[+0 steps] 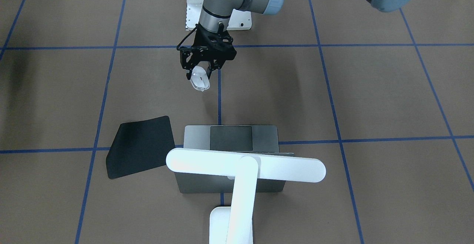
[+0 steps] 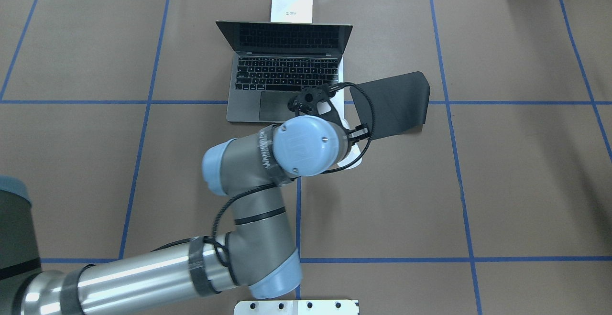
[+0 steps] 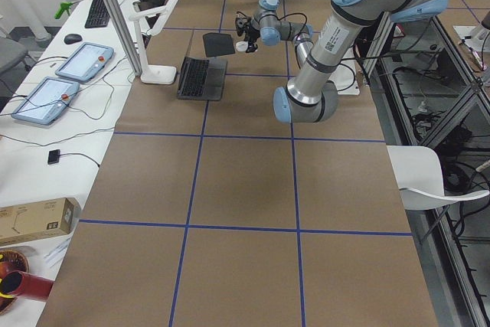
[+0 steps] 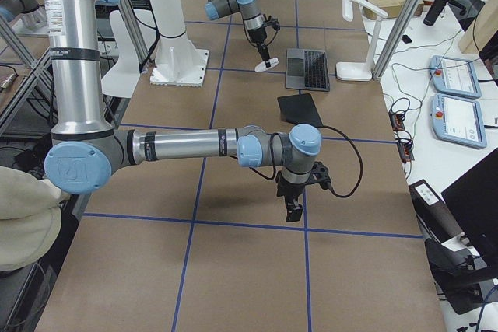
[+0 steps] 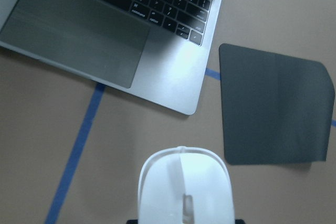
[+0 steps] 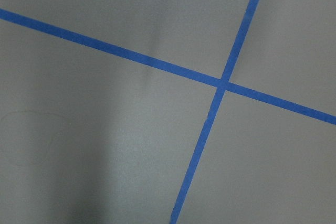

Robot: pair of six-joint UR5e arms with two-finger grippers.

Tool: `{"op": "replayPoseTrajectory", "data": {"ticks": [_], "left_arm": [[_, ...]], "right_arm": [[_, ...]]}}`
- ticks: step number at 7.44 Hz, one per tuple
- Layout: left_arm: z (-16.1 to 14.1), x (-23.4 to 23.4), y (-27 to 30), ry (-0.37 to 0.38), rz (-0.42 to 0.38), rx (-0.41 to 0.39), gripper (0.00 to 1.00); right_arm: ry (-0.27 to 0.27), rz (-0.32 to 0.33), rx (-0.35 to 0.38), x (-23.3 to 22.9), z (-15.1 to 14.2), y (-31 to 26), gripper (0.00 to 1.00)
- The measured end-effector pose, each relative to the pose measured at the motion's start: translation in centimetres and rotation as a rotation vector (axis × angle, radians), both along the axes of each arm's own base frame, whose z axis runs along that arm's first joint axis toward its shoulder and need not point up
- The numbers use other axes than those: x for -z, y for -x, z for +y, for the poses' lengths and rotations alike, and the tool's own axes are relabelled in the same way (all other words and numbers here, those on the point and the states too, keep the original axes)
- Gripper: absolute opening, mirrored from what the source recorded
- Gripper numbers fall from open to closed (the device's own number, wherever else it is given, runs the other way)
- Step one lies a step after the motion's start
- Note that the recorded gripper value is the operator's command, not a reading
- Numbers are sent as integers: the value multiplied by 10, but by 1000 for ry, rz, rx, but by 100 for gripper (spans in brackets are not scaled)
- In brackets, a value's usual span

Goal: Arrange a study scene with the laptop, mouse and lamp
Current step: 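Carry the white mouse with the left gripper onto the black mouse pad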

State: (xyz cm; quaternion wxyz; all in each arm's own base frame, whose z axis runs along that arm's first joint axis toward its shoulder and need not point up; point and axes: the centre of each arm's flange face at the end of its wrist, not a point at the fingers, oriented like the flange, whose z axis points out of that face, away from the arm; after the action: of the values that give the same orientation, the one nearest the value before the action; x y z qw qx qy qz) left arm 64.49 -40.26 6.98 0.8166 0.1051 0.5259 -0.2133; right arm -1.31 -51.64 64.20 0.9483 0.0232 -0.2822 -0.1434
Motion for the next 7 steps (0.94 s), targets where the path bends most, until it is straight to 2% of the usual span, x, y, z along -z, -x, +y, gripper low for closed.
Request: {"op": "replayPoseTrajectory", "data": {"ticks": [3,7], "left_arm": [[-14,18,-59,-35,-4,135,0],[-20,26,-105,-99,-51,270,0]], "right_arm": [[-29,1,-22,1,-1,0,100],[-35,2,-23,1,-1,0,100]]}}
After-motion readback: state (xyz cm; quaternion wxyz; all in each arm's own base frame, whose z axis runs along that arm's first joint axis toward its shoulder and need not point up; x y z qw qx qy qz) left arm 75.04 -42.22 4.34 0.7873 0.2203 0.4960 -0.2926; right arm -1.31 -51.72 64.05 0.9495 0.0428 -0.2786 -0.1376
